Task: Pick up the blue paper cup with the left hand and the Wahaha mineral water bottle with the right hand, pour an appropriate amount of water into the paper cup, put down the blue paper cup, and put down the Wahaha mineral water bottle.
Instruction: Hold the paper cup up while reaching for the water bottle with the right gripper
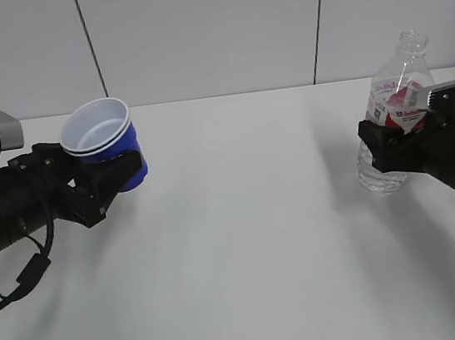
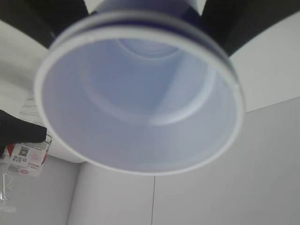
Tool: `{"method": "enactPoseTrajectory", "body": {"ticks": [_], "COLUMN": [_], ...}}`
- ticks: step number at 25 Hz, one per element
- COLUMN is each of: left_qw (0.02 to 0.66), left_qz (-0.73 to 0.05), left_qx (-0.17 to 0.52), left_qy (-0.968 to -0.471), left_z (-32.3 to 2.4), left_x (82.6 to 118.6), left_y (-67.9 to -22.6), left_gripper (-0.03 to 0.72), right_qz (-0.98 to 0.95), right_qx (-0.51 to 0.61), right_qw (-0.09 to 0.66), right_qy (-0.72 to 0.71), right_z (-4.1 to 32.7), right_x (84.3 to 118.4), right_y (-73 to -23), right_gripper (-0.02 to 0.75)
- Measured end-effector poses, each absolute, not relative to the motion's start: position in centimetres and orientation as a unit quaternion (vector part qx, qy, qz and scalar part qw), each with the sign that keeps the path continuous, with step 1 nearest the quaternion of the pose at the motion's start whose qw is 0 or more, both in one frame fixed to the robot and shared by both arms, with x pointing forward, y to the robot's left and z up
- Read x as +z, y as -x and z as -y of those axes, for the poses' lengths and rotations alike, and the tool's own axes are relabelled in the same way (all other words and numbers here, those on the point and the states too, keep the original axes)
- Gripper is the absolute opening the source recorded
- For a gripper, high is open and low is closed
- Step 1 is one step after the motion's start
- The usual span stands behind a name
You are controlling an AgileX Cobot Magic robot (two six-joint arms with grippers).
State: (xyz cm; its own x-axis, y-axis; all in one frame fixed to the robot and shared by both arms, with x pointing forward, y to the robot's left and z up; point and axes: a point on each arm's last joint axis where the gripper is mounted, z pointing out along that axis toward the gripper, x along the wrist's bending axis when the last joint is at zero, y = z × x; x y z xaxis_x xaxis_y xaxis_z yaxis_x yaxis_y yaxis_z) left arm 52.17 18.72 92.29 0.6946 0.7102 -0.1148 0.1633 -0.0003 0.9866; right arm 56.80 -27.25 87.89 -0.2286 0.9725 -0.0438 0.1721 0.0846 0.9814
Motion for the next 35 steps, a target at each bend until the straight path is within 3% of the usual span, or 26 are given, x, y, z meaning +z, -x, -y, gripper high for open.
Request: {"method": "enactPoseTrajectory", "body": {"ticks": [29, 35], "left_qw": [0.628, 0.628], "left_qz": [-0.329, -0.329], "left_qx": [0.22, 0.22], "left_qy": [-0.67, -0.67], "left_z": [-18.8, -18.8], "left_x": [92.3, 92.3], "left_y": [-52.2, -52.2], "left_gripper": [0.497, 0.497], "right_qz": [-0.611, -0.61], "right_qx": [0.493, 0.493], "right_qw": [0.404, 0.404], "right_qy": [-0.47, -0.471], "right_z": [27.2, 27.2], "right_x": [87.1, 87.1], "right_y": [-57.7, -57.7], "right_gripper": [0.597, 0.545]}}
